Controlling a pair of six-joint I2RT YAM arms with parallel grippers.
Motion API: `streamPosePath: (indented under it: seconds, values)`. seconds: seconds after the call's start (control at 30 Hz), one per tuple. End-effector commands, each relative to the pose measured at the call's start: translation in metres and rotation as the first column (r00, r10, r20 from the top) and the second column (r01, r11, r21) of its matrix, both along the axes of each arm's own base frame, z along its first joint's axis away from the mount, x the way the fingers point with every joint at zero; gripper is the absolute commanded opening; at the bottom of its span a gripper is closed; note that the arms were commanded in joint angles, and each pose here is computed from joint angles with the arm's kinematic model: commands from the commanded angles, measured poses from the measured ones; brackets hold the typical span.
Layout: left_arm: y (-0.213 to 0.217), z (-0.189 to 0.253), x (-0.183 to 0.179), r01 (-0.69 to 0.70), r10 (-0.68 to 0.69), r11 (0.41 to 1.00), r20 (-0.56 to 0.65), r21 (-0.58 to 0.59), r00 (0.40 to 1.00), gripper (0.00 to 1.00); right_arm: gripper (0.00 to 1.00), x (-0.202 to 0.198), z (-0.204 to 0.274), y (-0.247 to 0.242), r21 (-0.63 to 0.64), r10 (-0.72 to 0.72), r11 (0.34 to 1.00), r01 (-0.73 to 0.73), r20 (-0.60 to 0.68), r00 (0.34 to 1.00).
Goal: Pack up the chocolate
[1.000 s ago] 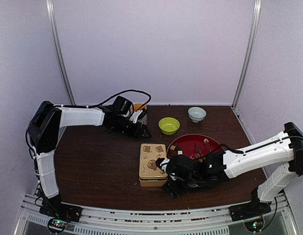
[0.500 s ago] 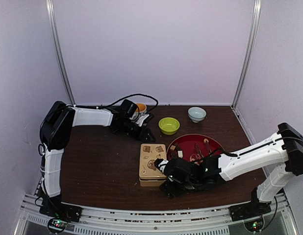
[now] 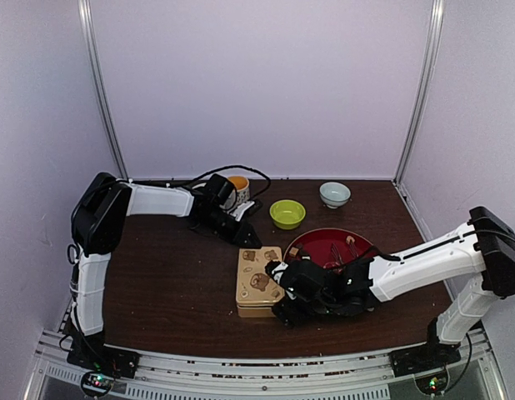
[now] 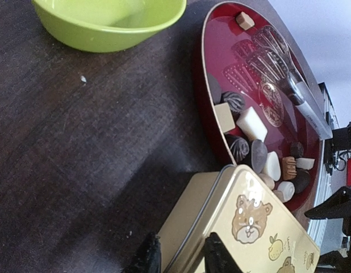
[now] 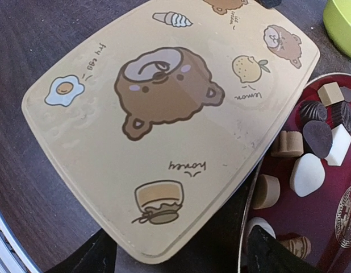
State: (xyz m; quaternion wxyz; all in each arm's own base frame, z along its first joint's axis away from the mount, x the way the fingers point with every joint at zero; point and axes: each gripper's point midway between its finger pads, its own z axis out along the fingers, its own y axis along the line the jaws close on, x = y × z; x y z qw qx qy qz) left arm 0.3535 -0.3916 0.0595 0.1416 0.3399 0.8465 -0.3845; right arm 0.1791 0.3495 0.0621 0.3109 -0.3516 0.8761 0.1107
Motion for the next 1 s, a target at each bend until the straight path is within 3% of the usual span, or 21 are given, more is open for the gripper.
streamPosePath:
  seconds: [0.0, 0.23, 0.6, 0.83, 0.97]
  values:
    - [0.014, -0.019, -0.015, 0.016, -0.014, 0.998, -0.037, 0.053, 0.999, 0.28, 0.8, 0.018, 0.002, -0.002, 0.008, -0.045, 0.999, 0.044, 0.033, 0.998]
    - [0.029, -0.024, -0.03, -0.025, 0.029, 0.997, -0.058, 0.075, 0.998, 0.27, 0.79, 0.034, -0.003, -0.011, -0.003, -0.075, 0.997, 0.075, 0.063, 0.995]
    - [0.068, -0.037, -0.059, -0.185, 0.199, 0.972, -0.095, 0.143, 0.975, 0.28, 0.77, 0.062, 0.013, -0.021, 0.104, -0.13, 0.987, 0.121, 0.088, 0.988]
    - [0.087, -0.048, -0.064, -0.312, 0.333, 0.933, -0.098, 0.181, 0.938, 0.28, 0.75, 0.047, 0.023, -0.029, 0.189, -0.134, 0.974, 0.127, 0.027, 0.991]
    - [0.095, -0.046, -0.058, -0.36, 0.377, 0.91, -0.05, 0.205, 0.925, 0.28, 0.75, 0.032, 0.036, -0.032, 0.274, -0.156, 0.946, 0.171, -0.077, 0.985]
